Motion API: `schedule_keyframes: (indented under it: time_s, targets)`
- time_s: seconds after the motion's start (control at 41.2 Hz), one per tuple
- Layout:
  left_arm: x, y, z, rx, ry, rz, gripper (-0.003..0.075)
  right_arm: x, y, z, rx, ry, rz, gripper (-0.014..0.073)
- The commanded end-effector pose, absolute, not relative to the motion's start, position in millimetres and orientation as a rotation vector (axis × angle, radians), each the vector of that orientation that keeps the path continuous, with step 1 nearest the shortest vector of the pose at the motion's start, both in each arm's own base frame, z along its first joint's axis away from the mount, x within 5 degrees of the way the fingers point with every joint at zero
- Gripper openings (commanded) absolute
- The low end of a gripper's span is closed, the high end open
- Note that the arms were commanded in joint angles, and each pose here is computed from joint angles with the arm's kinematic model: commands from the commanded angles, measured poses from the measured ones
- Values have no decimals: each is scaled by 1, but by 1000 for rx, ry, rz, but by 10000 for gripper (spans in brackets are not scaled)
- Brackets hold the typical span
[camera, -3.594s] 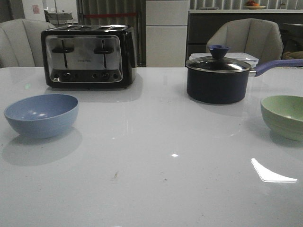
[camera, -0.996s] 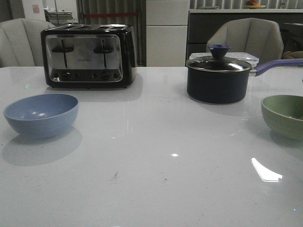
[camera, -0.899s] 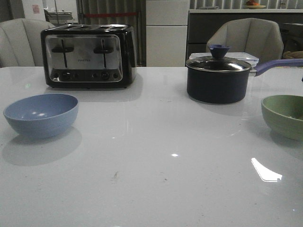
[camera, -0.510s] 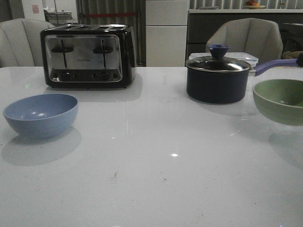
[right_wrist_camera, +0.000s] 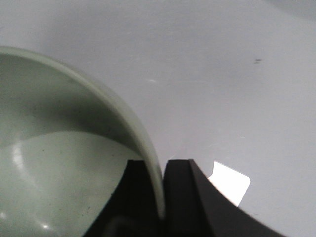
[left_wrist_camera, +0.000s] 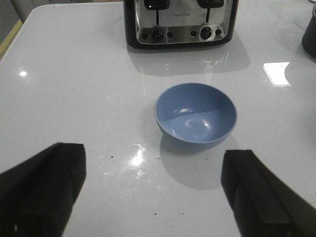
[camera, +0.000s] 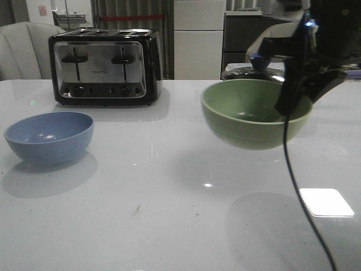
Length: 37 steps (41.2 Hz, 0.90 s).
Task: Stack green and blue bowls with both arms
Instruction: 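Lift the green bowl with the right gripper toward the table center, then set the green bowl down, open and raise the right gripper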
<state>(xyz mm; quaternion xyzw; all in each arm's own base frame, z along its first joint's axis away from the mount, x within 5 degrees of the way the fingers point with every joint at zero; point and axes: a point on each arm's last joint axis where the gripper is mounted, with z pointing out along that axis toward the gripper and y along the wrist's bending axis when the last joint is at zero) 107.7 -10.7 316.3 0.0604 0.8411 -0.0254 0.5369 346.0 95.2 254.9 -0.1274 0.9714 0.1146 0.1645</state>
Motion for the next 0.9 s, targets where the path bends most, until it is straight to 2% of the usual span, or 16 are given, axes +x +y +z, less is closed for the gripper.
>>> schedule_keyframes:
  time_s: [0.0,0.243,0.51,0.559,0.753,0.801,0.874]
  targets:
    - [111,-11,331,131,1903,-62,612,337,121,273,-412,2651,401,89]
    - [111,-11,331,131,1903,-62,612,339,159,238,-496,2691,448,90]
    - [111,-11,331,131,1903,-62,612,351,168,208,-479,2711,438,104]
    - [111,-11,331,131,1903,-62,612,352,169,205,-475,2709,435,143]
    - [111,-11,331,131,1903,-62,612,356,168,209,-463,2666,430,431]
    - [111,-11,331,131,1903,-62,612,355,168,214,-472,2653,426,459]
    - [111,-11,331,131,1903,-62,612,352,166,226,-503,2614,415,456]
